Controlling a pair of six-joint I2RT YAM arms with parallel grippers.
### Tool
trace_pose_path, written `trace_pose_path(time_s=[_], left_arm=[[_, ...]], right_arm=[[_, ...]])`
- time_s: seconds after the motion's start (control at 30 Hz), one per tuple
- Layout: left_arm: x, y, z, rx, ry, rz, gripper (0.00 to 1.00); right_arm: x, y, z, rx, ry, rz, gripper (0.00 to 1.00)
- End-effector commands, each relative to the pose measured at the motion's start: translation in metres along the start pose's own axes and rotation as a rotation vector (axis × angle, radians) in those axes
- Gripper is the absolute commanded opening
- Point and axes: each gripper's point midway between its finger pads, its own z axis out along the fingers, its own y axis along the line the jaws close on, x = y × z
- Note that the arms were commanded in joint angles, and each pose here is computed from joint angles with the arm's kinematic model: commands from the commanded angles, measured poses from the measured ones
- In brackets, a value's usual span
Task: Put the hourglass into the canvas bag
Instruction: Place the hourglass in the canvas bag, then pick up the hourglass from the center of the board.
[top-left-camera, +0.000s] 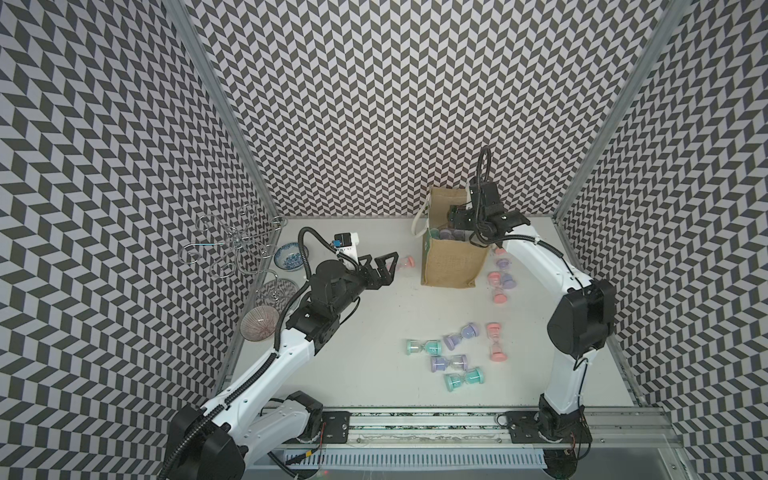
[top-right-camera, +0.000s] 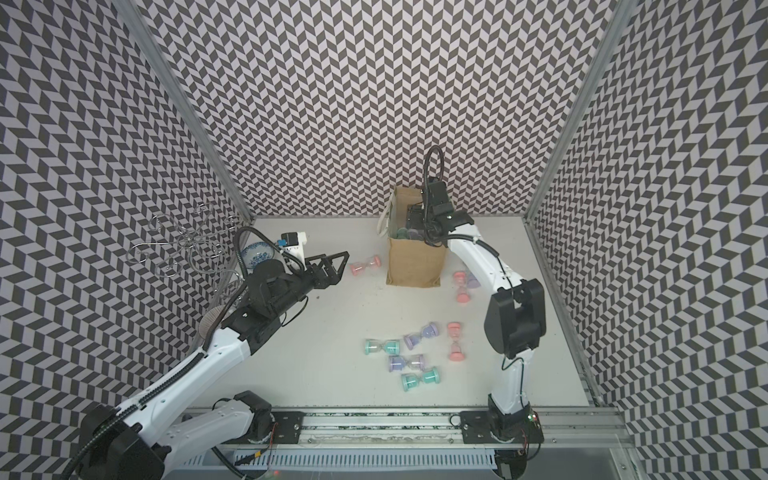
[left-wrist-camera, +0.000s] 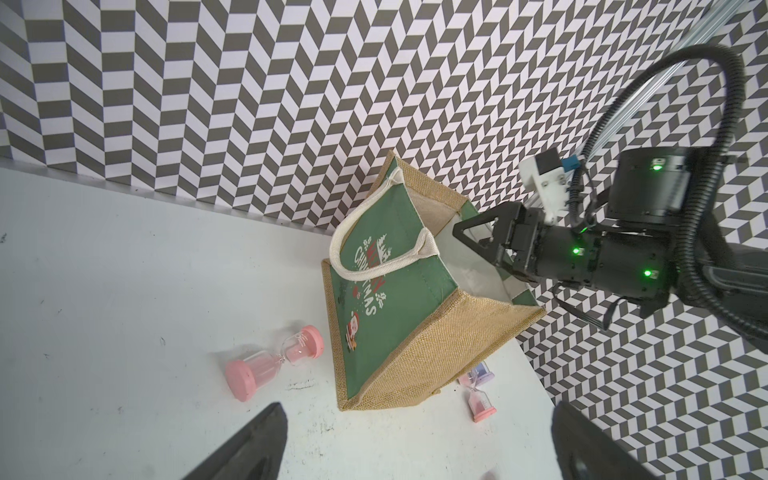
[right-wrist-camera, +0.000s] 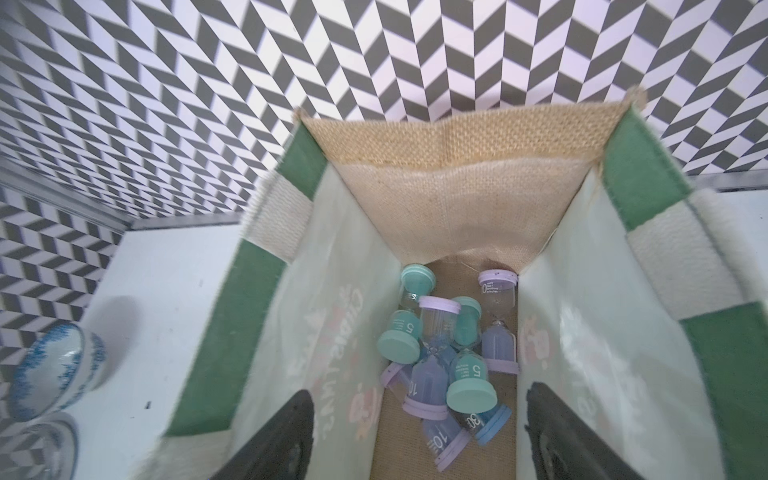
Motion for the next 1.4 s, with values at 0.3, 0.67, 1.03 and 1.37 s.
trace_pose_path(time_s=[0.3, 0.67, 1.03, 1.37], left_arm=[[0.008, 0.012, -0.032, -0.051, 0.001, -0.005, 0.99], [0.023, 0.028, -0.056, -0.102, 0.004, -0.024, 0.99], [0.038, 0.043, -0.067, -0.155, 0.02, -0.055, 0.99], [0.042, 0.05, -0.07, -0.181, 0.022, -0.075, 0.99]], right_arm=[[-0.012, 0.074, -0.091, -0.108, -0.161, -0.052, 0.87], [0.05, 0.151, -0.106, -0.189, -0.096, -0.049, 0.91], [0.11, 0.199, -0.069, -0.228, -0.008, 0.015, 0.93], [0.154, 0.212, -0.014, -0.192, 0.048, 0.092, 0.93]])
